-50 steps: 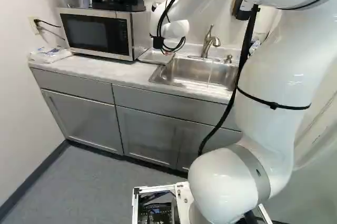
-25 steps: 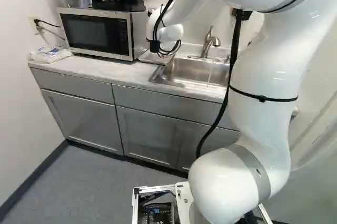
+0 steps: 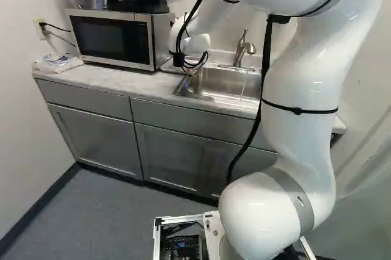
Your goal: Rinse the cup and place it in the tray
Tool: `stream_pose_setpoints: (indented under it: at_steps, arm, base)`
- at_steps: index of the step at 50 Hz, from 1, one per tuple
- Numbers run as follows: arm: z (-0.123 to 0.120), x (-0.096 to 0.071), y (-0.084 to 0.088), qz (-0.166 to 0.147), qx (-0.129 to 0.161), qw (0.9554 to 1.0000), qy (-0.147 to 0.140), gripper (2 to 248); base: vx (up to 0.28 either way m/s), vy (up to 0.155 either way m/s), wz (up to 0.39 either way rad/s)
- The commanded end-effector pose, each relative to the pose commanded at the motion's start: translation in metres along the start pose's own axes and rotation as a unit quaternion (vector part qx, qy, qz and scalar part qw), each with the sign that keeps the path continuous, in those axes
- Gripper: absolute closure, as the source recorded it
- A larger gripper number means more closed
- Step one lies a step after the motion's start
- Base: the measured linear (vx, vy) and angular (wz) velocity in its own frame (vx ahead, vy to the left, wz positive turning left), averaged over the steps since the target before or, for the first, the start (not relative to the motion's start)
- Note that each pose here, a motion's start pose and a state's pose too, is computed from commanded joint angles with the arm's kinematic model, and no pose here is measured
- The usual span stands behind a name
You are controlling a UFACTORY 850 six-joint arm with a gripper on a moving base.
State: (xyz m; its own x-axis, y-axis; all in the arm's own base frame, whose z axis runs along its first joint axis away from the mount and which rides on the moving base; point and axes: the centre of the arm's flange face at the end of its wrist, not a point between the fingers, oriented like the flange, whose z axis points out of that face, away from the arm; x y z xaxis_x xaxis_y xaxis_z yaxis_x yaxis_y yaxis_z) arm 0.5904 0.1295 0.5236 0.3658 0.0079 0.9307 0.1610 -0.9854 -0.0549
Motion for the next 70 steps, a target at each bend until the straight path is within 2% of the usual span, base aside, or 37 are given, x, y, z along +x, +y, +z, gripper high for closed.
stream_pose_setpoints:
  at_steps: [15, 16, 20, 21, 26, 27, 31, 32, 44, 70]
  arm:
    - [0.002, -0.003, 0.000, 0.000, 0.000, 1.0000, -0.003, 126]
    - [0.002, -0.003, 0.000, 0.000, 0.000, 1.0000, -0.003, 109]
    - [0.002, -0.003, 0.000, 0.000, 0.000, 1.0000, -0.003, 109]
    - [0.002, -0.003, 0.000, 0.000, 0.000, 1.0000, -0.003, 76]
    - [0.002, -0.003, 0.000, 0.000, 0.000, 1.0000, -0.003, 76]
    - [0.002, -0.003, 0.000, 0.000, 0.000, 1.0000, -0.003, 41]
    - [0.002, -0.003, 0.000, 0.000, 0.000, 1.0000, -0.003, 41]
    - [0.002, -0.003, 0.000, 0.000, 0.000, 1.0000, -0.003, 6]
    - [0.000, 0.000, 0.000, 0.000, 0.000, 1.0000, 0.000, 3]
    - [-0.014, 0.025, -0.001, 0.001, 0.002, 0.9997, 0.025, 3]
  base:
    - [0.000, 0.000, 0.000]
    - [0.000, 0.000, 0.000]
    - [0.000, 0.000, 0.000]
    - [0.000, 0.000, 0.000]
    - [0.000, 0.000, 0.000]
    - [0.000, 0.000, 0.000]
    - [0.000, 0.000, 0.000]
    - [0.000, 0.000, 0.000]
    - [0.000, 0.000, 0.000]
    - [0.000, 0.000, 0.000]
